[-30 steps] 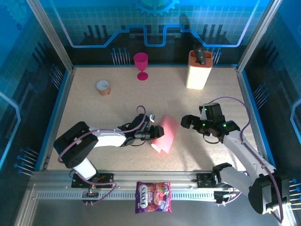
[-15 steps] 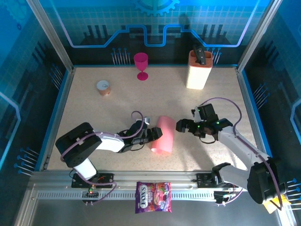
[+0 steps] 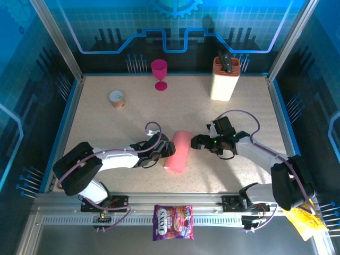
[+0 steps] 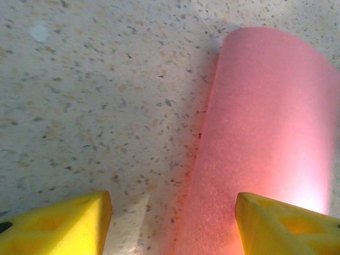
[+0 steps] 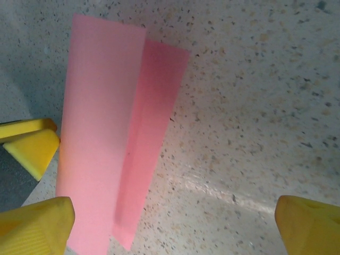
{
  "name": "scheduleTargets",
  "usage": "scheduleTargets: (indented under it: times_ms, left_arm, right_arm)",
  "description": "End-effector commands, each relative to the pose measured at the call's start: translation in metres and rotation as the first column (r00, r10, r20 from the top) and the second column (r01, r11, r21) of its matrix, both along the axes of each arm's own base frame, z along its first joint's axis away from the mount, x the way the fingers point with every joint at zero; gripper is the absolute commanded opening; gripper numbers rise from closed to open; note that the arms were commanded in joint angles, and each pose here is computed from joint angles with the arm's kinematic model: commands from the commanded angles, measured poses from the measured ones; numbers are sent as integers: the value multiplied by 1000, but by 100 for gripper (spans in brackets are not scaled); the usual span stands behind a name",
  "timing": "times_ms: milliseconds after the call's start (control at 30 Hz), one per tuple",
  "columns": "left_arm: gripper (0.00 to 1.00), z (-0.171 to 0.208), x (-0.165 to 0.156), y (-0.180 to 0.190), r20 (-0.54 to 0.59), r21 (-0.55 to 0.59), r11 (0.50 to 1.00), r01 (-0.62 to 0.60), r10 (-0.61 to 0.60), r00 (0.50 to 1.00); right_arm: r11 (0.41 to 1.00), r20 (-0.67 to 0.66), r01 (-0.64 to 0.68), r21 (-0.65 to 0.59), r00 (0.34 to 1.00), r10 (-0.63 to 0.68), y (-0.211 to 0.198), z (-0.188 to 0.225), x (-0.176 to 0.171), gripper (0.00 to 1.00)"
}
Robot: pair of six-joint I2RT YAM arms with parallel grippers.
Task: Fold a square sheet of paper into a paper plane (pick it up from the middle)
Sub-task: First fold the square sheet of paper in half at the center of the table.
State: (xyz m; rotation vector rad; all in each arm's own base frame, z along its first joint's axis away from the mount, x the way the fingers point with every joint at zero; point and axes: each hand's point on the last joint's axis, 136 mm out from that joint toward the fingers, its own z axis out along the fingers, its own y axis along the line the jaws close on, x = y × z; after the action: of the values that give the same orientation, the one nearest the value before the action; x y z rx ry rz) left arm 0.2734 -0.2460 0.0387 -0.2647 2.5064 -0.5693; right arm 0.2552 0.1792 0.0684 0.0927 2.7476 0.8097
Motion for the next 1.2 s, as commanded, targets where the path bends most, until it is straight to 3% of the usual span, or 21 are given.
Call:
scheduleTargets:
  times_ms: [0, 767, 1167]
  left_arm:
    - [65, 4, -4, 13, 5, 95, 995, 7, -8, 1000]
    - [69, 5, -14, 4, -5, 96, 995, 0, 1, 1000]
    - [69, 0, -15, 6, -11, 123, 992, -33, 35, 999]
  right_arm:
    - [997, 27, -25, 79, 999, 23, 21, 11, 11, 97]
    - [985, 7, -45, 164, 999, 44, 57, 9, 37, 79]
    - [987, 89, 42, 154, 994, -56, 24, 36, 42, 79]
